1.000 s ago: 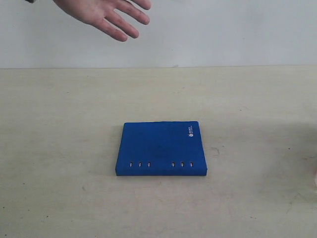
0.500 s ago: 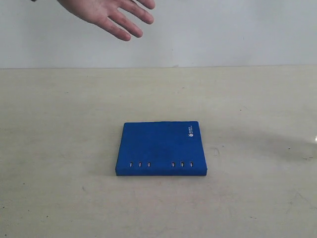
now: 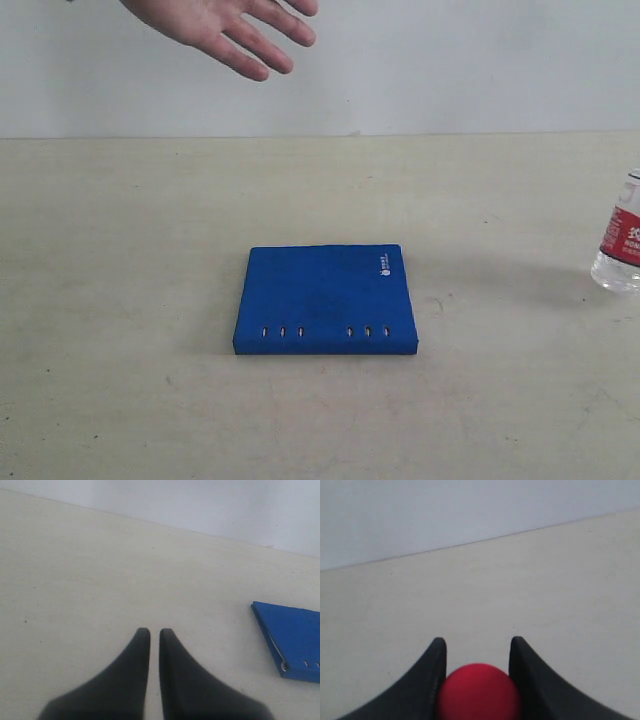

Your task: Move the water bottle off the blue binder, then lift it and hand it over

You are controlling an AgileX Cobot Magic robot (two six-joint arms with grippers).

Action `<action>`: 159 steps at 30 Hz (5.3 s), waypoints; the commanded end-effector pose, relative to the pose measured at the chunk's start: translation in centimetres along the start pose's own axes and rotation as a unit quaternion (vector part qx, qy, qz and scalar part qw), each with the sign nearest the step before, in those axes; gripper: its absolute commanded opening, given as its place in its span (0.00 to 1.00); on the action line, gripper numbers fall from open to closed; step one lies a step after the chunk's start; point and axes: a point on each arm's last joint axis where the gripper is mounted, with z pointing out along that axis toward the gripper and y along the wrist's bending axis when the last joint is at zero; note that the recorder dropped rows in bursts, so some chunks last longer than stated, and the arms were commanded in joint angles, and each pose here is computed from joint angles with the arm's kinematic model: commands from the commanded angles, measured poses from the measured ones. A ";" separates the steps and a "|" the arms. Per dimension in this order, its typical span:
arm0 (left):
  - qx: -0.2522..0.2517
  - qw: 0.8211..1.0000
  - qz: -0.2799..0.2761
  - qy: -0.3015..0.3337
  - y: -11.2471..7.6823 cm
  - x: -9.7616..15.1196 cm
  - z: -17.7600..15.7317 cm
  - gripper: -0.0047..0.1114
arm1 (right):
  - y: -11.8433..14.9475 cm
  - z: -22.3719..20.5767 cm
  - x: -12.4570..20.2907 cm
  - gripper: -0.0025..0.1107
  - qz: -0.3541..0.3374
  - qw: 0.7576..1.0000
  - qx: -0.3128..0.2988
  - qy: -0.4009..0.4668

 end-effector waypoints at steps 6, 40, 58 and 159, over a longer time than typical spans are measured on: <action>0.004 1.000 -0.001 -0.003 0.0 0.0 0.0 0.10 | 3.9 1.0 -1.0 0.02 -0.234 0.972 0.010 -0.034; 0.004 1.000 -0.001 -0.003 0.0 0.0 0.0 0.10 | 10.4 -12.9 -5.3 0.40 -0.168 0.970 -0.084 -0.156; 0.004 1.000 -0.001 -0.003 0.0 0.0 0.0 0.10 | 18.3 -6.0 13.3 0.40 -0.192 0.919 -0.269 0.213; 0.019 0.867 -0.062 0.495 -9.2 3.5 15.6 0.10 | 25.9 7.7 15.1 0.40 -0.206 0.765 -0.404 0.458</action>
